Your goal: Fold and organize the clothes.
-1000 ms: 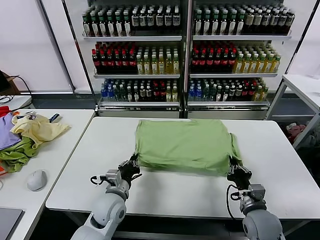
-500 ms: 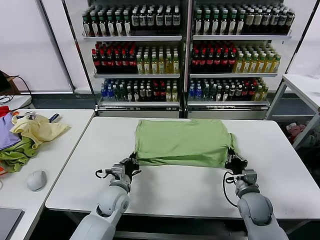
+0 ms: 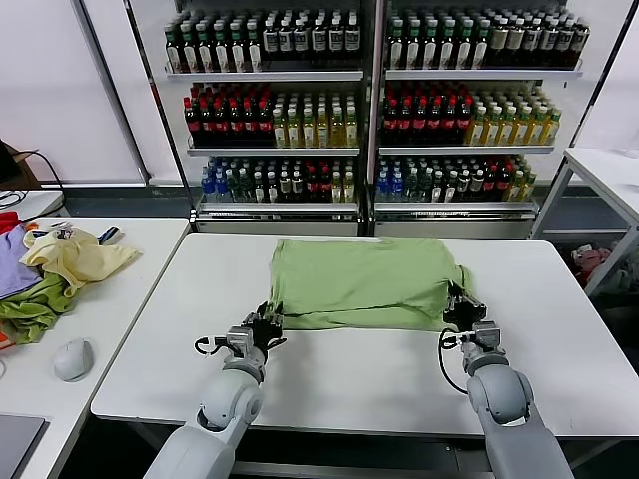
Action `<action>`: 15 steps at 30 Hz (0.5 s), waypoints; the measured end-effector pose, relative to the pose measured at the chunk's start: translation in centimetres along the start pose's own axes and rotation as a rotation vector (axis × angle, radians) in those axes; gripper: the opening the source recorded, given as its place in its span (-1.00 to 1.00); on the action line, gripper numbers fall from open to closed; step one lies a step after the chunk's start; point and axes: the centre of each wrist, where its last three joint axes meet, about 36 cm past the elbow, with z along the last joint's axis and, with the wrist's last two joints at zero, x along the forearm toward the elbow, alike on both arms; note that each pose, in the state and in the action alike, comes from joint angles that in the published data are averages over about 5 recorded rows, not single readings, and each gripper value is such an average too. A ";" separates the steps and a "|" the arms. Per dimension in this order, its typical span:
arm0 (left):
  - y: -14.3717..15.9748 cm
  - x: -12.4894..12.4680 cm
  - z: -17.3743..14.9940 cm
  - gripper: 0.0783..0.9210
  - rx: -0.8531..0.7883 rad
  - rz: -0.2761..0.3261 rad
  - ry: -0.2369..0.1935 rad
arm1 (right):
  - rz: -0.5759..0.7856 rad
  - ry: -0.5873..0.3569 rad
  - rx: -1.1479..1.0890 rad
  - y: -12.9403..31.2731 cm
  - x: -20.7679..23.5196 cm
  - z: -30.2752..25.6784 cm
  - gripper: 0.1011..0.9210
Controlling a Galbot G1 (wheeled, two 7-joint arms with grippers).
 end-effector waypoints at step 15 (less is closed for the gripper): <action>-0.3 1.5 1.1 0.76 0.008 0.002 0.024 | 0.076 0.086 -0.050 -2.2 3.2 1.1 0.72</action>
